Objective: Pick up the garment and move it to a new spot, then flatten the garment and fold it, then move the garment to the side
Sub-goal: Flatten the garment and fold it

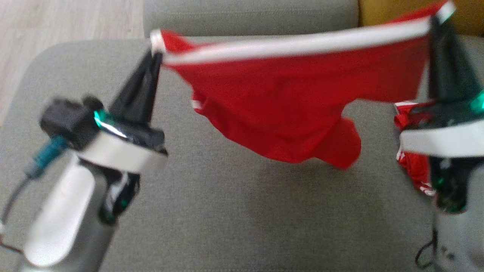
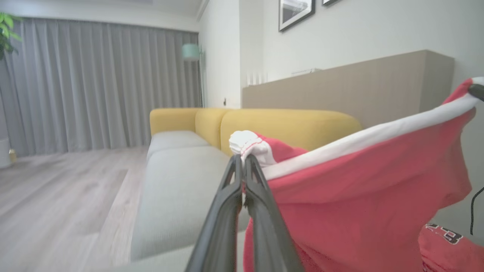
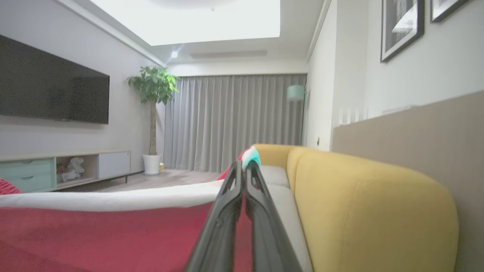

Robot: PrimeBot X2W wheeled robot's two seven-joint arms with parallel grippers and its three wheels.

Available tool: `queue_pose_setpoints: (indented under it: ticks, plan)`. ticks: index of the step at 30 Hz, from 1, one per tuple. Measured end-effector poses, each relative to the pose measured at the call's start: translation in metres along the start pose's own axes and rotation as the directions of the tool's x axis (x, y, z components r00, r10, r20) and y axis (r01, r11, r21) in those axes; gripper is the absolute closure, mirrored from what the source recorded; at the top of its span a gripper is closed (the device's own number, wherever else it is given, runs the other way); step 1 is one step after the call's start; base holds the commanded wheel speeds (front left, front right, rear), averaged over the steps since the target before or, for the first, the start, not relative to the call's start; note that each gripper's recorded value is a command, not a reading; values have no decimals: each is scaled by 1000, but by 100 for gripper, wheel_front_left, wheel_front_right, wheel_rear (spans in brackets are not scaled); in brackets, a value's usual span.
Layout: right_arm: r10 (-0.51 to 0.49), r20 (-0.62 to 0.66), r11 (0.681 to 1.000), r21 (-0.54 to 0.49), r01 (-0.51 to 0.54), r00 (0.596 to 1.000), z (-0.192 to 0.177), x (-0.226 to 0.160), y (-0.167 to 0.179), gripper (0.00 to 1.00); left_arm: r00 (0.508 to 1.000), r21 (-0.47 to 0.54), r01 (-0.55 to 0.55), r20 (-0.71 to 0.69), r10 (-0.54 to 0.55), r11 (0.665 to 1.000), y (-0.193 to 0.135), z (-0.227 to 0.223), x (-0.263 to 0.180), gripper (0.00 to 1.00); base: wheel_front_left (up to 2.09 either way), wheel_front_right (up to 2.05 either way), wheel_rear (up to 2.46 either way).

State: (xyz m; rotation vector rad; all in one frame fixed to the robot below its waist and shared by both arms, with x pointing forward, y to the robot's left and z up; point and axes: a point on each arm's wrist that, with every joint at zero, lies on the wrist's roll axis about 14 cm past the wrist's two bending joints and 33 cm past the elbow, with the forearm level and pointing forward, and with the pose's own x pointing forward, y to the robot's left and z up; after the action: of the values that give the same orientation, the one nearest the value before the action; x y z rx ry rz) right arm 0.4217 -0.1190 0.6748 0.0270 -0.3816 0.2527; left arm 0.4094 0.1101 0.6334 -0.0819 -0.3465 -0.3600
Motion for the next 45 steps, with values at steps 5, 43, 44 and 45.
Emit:
queue_pose_setpoints:
  ticks: [5,43,44,45]
  plan:
    - [2,162,999,-52,7,987,64,12,-5,100,989,82,25,140,-37,996,0,71,23,100,0,0,0]
    - [102,-297,991,117,-70,949,-128,148,6,100,949,-70,-218,-247,195,973,94,-90,137,100,0,0,0]
    - [109,-327,990,125,-72,939,-140,144,9,100,940,-80,-226,-280,196,971,94,-102,131,100,0,0,0]
    - [117,-355,989,131,-74,927,-152,140,11,100,930,-89,-239,-309,201,967,94,-114,124,100,0,0,0]
